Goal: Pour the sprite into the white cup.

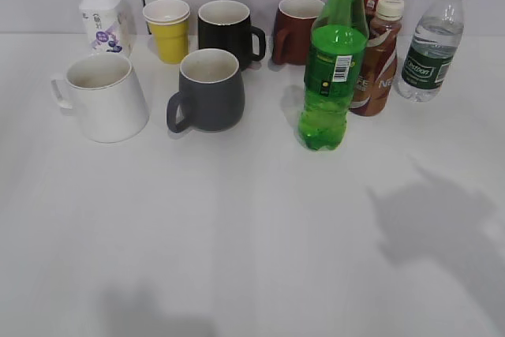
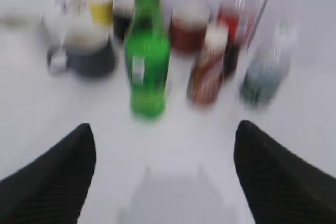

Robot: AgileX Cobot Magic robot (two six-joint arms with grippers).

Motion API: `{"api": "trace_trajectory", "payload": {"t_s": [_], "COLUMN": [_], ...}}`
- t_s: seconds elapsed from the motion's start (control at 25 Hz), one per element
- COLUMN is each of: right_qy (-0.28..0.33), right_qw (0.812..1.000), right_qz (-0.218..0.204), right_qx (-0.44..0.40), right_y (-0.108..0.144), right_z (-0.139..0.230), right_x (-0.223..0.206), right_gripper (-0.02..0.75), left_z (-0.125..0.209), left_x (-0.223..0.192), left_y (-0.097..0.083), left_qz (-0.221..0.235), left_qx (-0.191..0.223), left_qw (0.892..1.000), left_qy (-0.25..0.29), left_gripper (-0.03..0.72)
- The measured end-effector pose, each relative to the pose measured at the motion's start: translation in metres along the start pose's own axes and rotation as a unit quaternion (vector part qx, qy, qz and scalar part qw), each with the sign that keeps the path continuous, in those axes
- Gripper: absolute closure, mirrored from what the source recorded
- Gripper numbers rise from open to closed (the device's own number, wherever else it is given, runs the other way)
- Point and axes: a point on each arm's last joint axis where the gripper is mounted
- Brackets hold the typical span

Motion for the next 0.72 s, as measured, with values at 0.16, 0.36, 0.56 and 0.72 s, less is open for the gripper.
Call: {"api": "trace_trajectory", "payload": {"t_s": [0.16,0.36,0.56,0.72], "right_qy": [0.107,0.171,0.138,0.092], "right_qw": [0.994,0.985,0.99,0.995], "right_qz": [-0.009,-0.004,0.015,0.029], "right_qx": [-0.026,-0.033,-0.026,-0.021], "right_y": [0.0,-0.002,-0.008,-0.01], "right_z": [0.033,0.085,0.122,0.12], "right_x": [0.05,0.098,0.111,0.104], "right_gripper": [0.135,0.141,0.142,0.142], "left_z": [0.027,0.043,0.05,0.049], "left_x": [0.022,0.033,0.023,0.013], "left_y": [-0.001,0.0,0.001,0.0], "left_qz": [-0.001,-0.01,-0.016,-0.019], "left_qx": [0.001,-0.002,-0.007,-0.01], "left_qw": [0.999,0.997,0.997,0.998], "left_qy": [0.05,0.072,0.079,0.052], "left_gripper": [0.157,0.167,0.169,0.176]}}
Point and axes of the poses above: a point on each arm's last joint axis where the gripper is mounted, x pointing back along that axis away from the gripper, y along the wrist's bending axis when the last joint is at zero, z = x × y, and after that the axes turned 5 degrees about -x, right-handed
